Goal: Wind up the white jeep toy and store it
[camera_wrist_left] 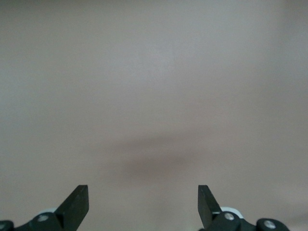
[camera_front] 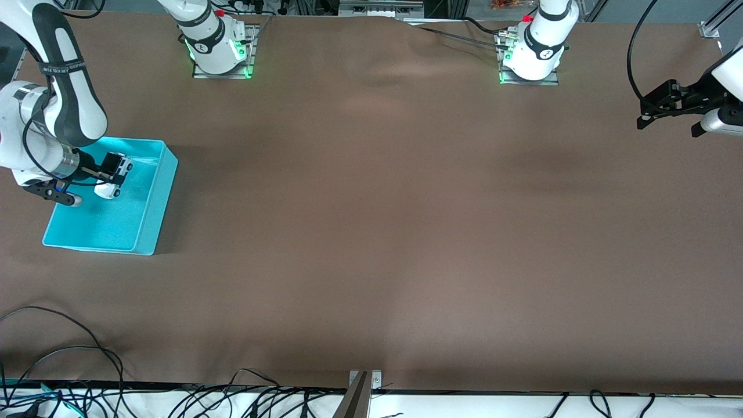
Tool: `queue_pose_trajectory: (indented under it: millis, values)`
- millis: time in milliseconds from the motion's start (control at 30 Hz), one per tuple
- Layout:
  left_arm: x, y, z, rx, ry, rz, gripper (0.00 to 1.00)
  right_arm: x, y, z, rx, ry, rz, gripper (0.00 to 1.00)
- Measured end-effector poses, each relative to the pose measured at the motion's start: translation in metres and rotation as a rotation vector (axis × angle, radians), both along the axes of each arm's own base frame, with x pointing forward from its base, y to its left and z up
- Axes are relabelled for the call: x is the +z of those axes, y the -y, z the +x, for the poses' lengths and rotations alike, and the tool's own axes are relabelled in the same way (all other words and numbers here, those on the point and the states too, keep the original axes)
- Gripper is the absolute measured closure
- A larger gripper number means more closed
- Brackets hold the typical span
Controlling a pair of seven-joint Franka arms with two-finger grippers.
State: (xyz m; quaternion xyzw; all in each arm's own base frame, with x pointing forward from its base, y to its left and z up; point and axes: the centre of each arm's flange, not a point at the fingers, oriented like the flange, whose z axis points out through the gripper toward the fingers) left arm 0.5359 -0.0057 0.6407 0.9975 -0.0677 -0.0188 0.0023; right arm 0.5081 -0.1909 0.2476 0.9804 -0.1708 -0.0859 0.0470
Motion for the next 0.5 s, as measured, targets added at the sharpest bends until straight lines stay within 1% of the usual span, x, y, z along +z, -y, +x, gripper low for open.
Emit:
queue_pose_trajectory:
  millis: [300,500]
  values:
    - [0.000,0.000,0.000,0.000,0.000,0.000,0.00,-0.035,0.019,-0.009,-0.018,-0.010,-0.005,0.48]
    - [0.000,0.000,0.000,0.000,0.000,0.000,0.00,-0.052,0.019,-0.013,-0.018,-0.031,0.000,0.48]
